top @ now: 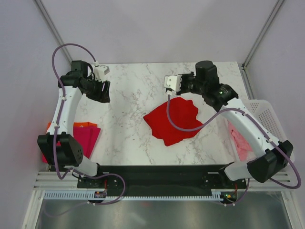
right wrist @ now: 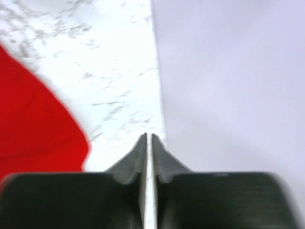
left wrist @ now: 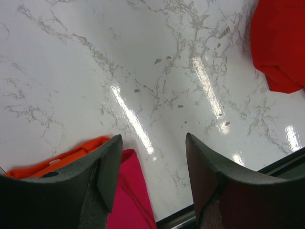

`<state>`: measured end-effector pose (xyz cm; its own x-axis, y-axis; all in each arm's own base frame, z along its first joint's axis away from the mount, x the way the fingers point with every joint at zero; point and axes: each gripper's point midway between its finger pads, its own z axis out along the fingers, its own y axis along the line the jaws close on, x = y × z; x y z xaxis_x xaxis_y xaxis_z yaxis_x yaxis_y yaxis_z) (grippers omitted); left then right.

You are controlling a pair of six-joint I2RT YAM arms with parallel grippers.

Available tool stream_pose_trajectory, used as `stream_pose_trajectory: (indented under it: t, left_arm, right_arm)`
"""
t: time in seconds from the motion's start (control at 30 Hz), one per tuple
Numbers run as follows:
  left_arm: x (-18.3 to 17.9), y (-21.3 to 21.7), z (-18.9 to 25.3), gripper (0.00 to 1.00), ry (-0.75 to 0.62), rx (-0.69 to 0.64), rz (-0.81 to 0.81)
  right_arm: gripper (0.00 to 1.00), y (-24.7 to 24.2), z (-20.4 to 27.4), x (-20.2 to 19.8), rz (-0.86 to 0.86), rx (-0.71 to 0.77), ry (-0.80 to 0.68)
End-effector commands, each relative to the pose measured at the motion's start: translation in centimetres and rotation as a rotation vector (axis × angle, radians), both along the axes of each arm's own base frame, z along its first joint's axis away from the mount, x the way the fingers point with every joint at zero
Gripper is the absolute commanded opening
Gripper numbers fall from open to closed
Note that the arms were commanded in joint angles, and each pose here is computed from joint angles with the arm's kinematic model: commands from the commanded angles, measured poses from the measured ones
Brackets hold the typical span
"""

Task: Fold and stack the t-shirts
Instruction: Flatten the tshirt out

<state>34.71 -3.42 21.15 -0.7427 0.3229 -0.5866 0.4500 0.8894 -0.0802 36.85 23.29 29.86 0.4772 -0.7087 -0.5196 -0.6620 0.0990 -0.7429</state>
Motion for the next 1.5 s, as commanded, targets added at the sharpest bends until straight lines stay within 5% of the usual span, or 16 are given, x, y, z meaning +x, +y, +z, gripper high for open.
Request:
stream_pose_trajectory:
  t: [0.0,0.1,0.2,0.43,1.47]
  left_arm:
    - [0.6,-0.4,2.6,0.64,-0.082,-0.018,-0.028]
    - [0.5,-0.5,2.7,0.66,-0.087,-0.023,-0.031]
    - [0.1,-0.5,2.7,0.66,-0.085,-0.023,-0.029]
    - [-1.1,-0.3,1.3,0.66,-0.051,-0.014,-0.026]
    - [-0.4,0.7,0.7,0.66,-0.037,0.03,-0.007]
  right_arm:
    - [0.2,0.4,-1.2,-0.3,0.009,-0.044,0.117]
    - [0.37,-1.1,-7.4,-1.4,0.018,-0.223,0.275]
    - [0.42,-3.3,-13.3,-4.6,0.125,-0.403,0.394]
    - [0.45,-5.0,-19.9,-7.6,0.232,-0.564,0.594]
    - [0.5,-5.5,-27.4,-7.5,0.186,-0.614,0.648]
